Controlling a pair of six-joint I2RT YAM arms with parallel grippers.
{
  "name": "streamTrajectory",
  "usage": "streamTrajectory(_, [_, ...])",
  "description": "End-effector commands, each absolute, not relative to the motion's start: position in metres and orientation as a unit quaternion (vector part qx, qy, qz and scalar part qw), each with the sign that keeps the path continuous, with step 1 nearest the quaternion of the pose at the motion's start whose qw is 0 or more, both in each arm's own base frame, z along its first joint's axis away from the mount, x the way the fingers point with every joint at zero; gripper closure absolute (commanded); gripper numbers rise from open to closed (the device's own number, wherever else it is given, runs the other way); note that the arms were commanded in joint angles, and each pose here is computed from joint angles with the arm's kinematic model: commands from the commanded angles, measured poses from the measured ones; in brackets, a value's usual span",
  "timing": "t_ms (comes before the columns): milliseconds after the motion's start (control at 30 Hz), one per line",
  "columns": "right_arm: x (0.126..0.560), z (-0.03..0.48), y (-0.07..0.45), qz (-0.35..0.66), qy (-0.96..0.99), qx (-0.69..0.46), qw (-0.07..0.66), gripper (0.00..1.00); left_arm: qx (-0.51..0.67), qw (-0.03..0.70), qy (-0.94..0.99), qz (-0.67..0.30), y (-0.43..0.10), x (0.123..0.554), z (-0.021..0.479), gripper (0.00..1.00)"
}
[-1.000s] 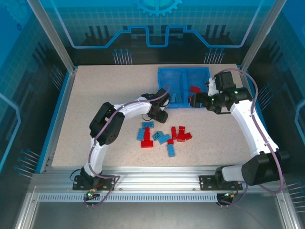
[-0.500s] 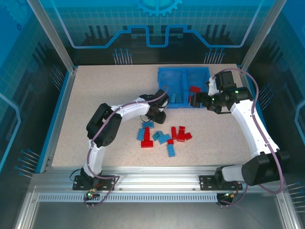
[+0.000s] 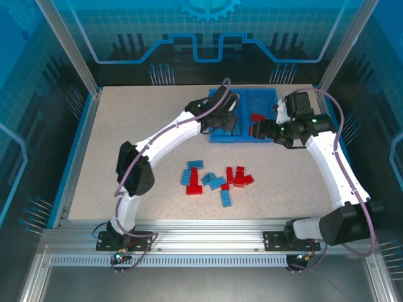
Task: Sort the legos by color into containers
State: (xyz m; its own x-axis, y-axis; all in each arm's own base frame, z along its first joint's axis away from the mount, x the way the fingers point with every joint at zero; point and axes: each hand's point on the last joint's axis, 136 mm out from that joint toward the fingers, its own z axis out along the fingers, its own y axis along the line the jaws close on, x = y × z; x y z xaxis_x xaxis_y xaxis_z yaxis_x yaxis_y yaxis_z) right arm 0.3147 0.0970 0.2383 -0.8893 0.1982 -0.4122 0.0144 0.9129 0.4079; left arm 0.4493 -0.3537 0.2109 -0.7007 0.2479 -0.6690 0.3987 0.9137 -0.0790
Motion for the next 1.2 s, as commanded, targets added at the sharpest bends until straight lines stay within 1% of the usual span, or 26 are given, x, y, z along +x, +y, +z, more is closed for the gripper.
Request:
streamTrajectory(0, [0.313, 0.254, 0.094, 0.203, 0.946, 0.061, 0.246, 0.16, 0.155, 0.295, 0.942, -0.035, -0.335, 0.473, 0.159, 0.64])
streamTrajectory(67, [0.312, 0.257, 0.093, 0.199, 0.946, 0.059, 0.249, 0.16, 0.147, 0.297, 0.943, -0.023, -0.335, 0.489, 0.154, 0.64])
streamTrajectory(200, [0.307, 0.262, 0.09, 0.193, 0.946, 0.056, 0.255, 0.16, 0.147, 0.293, 0.945, -0.018, -0.338, 0.506, 0.139, 0.62])
streamTrajectory(267, [0.304, 0.263, 0.088, 0.191, 0.946, 0.057, 0.257, 0.16, 0.148, 0.293, 0.944, -0.024, -0.338, 0.509, 0.136, 0.57])
streamTrajectory(333, [0.302, 0.263, 0.087, 0.19, 0.946, 0.059, 0.257, 0.16, 0.157, 0.289, 0.944, -0.025, -0.338, 0.51, 0.131, 0.5])
streamTrajectory(467, [0.299, 0.262, 0.087, 0.19, 0.947, 0.056, 0.255, 0.16, 0.156, 0.277, 0.948, -0.02, -0.326, 0.512, 0.129, 0.42])
streamTrajectory(633, [0.298, 0.264, 0.087, 0.19, 0.947, 0.054, 0.255, 0.16, 0.155, 0.291, 0.944, -0.027, -0.322, 0.517, 0.144, 0.4])
streamTrajectory(733, [0.296, 0.262, 0.088, 0.194, 0.947, 0.055, 0.252, 0.16, 0.156, 0.304, 0.939, -0.036, -0.323, 0.513, 0.165, 0.37])
streamTrajectory(867, [0.288, 0.257, 0.093, 0.2, 0.948, 0.049, 0.241, 0.16, 0.165, 0.33, 0.929, -0.041, -0.321, 0.5, 0.209, 0.36])
streamTrajectory(967, [0.278, 0.254, 0.101, 0.206, 0.949, 0.035, 0.236, 0.16, 0.167, 0.349, 0.921, -0.045, -0.314, 0.489, 0.244, 0.35])
streamTrajectory(1067, [0.266, 0.249, 0.112, 0.212, 0.951, 0.02, 0.224, 0.17, 0.166, 0.365, 0.915, -0.052, -0.304, 0.475, 0.278, 0.31])
streamTrajectory(1167, [0.252, 0.237, 0.127, 0.21, 0.956, -0.007, 0.206, 0.17, 0.159, 0.364, 0.916, -0.053, -0.291, 0.458, 0.298, 0.29])
